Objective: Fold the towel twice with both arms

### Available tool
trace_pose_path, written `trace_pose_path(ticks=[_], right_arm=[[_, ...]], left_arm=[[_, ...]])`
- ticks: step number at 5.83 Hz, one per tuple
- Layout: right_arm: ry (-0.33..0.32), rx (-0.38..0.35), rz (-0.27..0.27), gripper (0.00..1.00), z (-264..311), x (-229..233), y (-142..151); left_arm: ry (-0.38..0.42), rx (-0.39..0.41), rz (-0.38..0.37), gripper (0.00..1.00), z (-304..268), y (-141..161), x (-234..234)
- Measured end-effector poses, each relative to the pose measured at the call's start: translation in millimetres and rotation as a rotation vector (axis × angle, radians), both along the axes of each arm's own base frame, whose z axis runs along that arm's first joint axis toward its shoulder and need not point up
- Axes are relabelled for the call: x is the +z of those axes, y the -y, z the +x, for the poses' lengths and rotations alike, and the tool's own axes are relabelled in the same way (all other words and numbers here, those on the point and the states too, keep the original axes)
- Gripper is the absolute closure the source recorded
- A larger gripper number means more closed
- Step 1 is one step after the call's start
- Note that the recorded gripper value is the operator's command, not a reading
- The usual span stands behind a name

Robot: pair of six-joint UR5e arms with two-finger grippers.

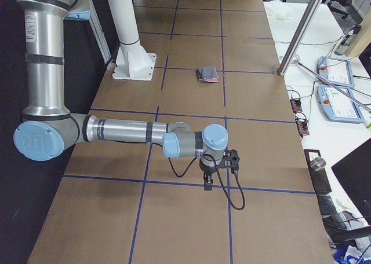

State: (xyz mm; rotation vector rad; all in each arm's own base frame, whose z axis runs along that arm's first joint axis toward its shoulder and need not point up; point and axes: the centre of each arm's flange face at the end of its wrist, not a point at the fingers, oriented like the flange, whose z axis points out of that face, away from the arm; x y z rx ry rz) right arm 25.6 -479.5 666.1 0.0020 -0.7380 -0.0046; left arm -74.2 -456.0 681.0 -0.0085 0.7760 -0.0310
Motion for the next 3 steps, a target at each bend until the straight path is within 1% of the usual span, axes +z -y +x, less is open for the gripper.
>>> trace_pose_path(ticks=[3], right_arm=[[0.008,0.000,0.000,0.00,-0.7,-5.3,-2.6]], left_arm=[[0.011,0.006,0.006,0.00,-0.4,2.0,1.0]])
